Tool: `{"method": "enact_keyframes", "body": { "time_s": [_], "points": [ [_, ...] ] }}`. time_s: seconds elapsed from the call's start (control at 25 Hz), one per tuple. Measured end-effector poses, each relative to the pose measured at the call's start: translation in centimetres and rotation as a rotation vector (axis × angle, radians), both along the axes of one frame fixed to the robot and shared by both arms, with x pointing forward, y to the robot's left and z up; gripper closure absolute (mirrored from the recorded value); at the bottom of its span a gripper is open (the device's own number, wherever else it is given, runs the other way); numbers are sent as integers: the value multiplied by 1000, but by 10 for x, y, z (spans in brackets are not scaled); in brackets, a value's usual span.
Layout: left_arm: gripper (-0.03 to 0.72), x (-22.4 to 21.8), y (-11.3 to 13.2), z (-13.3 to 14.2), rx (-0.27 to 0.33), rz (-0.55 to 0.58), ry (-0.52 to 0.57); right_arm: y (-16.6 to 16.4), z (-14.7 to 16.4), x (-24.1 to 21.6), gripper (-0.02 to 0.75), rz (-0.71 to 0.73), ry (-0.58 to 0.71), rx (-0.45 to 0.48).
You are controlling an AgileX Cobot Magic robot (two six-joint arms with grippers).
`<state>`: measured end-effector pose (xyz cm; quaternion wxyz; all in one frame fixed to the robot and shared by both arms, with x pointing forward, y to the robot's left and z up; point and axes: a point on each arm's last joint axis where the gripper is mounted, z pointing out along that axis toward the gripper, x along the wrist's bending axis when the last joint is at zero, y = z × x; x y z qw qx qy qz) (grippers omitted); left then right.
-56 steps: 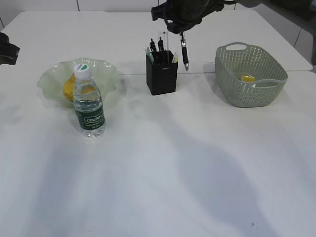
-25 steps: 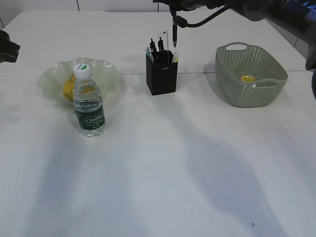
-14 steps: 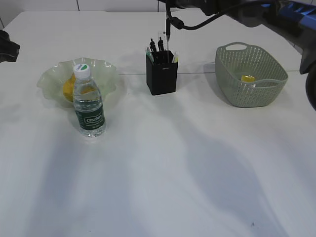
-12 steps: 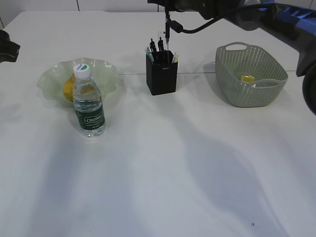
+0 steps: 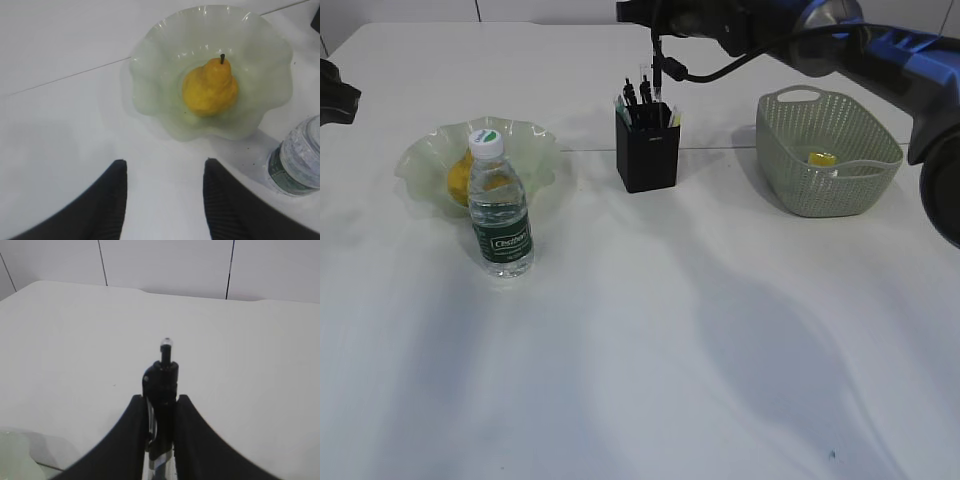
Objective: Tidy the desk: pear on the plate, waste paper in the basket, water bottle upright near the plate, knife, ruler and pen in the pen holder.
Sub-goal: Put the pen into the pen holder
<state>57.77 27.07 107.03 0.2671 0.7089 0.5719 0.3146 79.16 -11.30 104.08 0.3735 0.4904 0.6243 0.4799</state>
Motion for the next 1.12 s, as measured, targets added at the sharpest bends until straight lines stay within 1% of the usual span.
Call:
{"method": "enact_keyframes", "body": {
  "time_s": [0.16, 0.36, 0.76, 0.88, 1.0, 1.12],
  "points": [
    [340, 0, 0, 0, 0, 0, 0, 0, -5, 2, 631, 5, -9, -21],
    [340, 0, 0, 0, 0, 0, 0, -3, -2, 3, 631, 10, -47, -44],
    [340, 0, 0, 0, 0, 0, 0, -4, 0, 5, 631, 15, -74, -48],
    [340, 0, 0, 0, 0, 0, 0, -2, 1, 5, 631, 32, -110, -39],
    [340, 0, 0, 0, 0, 0, 0, 0, -5, 8, 631, 45, -125, -37],
    [340, 0, 0, 0, 2, -1, 0, 1, -16, 10, 631, 47, -110, -41]
  ]
}}
